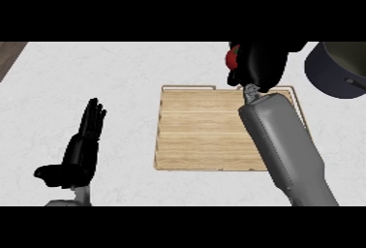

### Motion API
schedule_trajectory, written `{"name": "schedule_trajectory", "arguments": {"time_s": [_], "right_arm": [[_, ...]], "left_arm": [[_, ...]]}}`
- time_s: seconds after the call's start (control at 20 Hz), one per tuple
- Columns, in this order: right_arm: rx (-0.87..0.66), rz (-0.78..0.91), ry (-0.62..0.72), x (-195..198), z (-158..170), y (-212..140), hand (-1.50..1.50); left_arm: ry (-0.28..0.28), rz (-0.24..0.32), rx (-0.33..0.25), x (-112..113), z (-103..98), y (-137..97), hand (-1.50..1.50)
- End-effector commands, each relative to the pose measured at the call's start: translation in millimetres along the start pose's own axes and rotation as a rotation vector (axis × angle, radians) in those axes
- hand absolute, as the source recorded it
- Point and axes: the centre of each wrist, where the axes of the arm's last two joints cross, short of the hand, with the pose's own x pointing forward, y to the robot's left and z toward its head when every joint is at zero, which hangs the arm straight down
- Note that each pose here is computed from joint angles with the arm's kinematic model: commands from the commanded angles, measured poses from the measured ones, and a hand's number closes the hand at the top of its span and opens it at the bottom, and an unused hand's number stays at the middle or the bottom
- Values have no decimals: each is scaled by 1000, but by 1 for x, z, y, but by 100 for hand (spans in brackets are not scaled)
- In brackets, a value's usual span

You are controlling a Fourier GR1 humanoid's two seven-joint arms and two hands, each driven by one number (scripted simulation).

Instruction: Pick the tomato from the tray and place it in the pot

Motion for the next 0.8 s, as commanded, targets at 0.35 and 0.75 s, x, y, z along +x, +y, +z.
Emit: {"name": "schedule_trajectory", "arguments": {"time_s": [0.35,0.75], "right_arm": [[-68,54,172,-101,-44,-17,150],[-68,58,256,-177,-90,-31,150]], "left_arm": [[-10,-27,10,1,2,7,0],[3,-7,-3,-17,5,-1,0]]}}
